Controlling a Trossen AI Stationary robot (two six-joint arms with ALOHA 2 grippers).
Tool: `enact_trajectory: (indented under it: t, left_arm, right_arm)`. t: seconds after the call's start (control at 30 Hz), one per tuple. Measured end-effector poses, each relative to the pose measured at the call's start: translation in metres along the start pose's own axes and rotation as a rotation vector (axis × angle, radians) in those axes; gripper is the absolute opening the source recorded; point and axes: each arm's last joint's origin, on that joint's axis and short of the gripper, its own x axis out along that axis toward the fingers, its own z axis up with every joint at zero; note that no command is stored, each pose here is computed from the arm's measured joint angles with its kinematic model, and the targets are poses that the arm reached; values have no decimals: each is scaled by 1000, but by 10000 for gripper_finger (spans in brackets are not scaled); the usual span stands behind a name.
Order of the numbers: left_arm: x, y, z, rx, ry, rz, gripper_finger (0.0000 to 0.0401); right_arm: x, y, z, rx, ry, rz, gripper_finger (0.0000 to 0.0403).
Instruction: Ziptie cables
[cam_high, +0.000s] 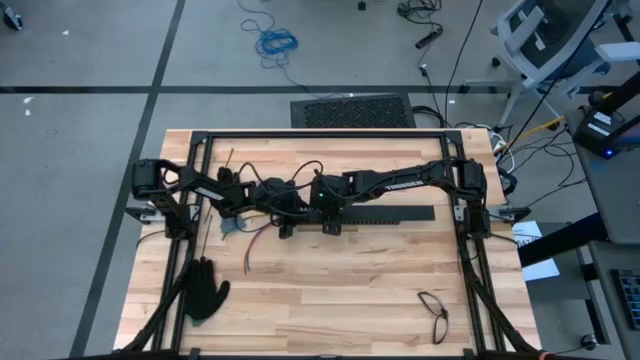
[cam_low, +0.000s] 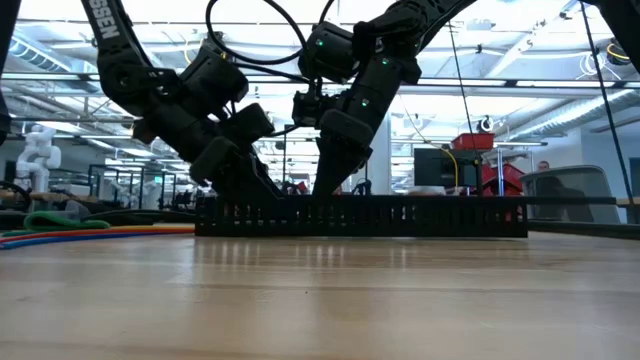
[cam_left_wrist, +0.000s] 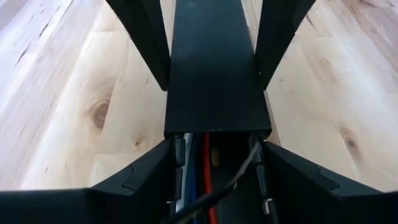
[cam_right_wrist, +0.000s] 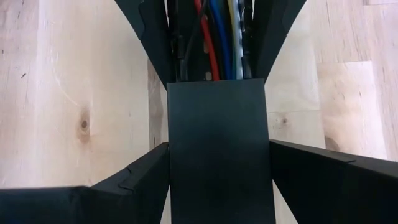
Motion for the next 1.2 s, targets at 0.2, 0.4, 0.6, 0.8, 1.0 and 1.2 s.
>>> enact_trajectory:
  t: [0.2,0.4,0.6,0.8,1.0,1.2]
  left_arm:
    - [-1,1,0,-79,6,35,247]
    - [-1,2,1,-31,8,43,297]
    - [-1,2,1,-27,8,46,337]
    - [-8,2,9,-12,-25,51,343]
    - [-28,-4,15,80,41,34,343]
    - [-40,-8,6,130,115,-3,342]
  right_arm:
    - [0,0,0,-4,-3,-7,247]
    - [-1,0,1,-2,-4,-6,247]
    - [0,0,0,2,4,-4,247]
    - [10,-1,-1,4,15,-2,247]
    - [10,-1,-2,4,21,-3,247]
    - [10,-1,-2,0,28,-2,247]
